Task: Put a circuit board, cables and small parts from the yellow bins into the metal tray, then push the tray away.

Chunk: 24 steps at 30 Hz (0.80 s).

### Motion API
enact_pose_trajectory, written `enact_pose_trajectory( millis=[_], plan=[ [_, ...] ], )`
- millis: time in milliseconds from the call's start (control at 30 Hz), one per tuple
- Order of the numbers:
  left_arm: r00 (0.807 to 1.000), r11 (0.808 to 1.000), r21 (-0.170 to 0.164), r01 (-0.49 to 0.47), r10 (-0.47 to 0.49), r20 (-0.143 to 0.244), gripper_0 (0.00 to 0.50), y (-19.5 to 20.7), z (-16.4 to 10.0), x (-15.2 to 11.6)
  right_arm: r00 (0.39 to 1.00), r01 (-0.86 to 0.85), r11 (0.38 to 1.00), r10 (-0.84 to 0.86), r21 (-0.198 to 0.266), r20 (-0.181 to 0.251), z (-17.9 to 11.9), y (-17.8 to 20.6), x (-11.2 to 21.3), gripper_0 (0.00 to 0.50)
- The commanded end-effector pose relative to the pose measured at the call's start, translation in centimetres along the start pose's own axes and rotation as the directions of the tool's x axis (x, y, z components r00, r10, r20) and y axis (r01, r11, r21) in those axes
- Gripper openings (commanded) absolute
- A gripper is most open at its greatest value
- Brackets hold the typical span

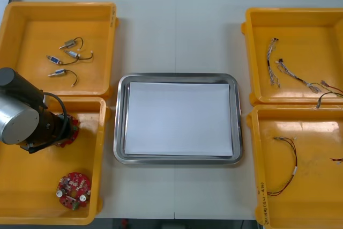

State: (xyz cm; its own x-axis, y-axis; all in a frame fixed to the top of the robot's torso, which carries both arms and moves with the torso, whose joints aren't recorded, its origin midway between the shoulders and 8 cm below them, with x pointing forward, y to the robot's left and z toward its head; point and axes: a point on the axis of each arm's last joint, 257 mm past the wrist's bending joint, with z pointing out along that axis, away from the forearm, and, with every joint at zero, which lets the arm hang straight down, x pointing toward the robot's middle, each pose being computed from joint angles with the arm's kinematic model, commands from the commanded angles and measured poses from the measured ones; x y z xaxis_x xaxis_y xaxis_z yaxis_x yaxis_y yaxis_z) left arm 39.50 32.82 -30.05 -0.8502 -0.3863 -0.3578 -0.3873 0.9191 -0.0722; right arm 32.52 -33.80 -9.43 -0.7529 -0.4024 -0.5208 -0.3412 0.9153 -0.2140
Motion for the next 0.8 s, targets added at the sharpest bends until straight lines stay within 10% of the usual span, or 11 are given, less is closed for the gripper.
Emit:
enact_pose_trajectory(
  millis=[33, 567, 800],
  plan=[
    [0.999, 0.999, 0.032, 0.03, -0.03, 0.014, 0.0, -1.9, -0.3, -0.4, 0.996, 0.094, 0.995, -0.094, 0.04, 0.002, -0.6, -0.4, -0.6, 0.0],
    [1.0, 0.999, 0.037, -0.013, 0.013, -0.015, 0.002, -1.2, -5.0, -0.3, 0.996, 0.094, 0.995, -0.094, 0.045, 0.004, -0.7, -0.4, -0.7, 0.0],
    [0.997, 0.997, 0.035, -0.067, 0.066, 0.03, 0.0, -1.0, -9.1, -0.8, 0.996, 0.093, 0.995, -0.093, 0.045, 0.004, -0.7, -0.5, -0.7, 0.0]
  ],
)
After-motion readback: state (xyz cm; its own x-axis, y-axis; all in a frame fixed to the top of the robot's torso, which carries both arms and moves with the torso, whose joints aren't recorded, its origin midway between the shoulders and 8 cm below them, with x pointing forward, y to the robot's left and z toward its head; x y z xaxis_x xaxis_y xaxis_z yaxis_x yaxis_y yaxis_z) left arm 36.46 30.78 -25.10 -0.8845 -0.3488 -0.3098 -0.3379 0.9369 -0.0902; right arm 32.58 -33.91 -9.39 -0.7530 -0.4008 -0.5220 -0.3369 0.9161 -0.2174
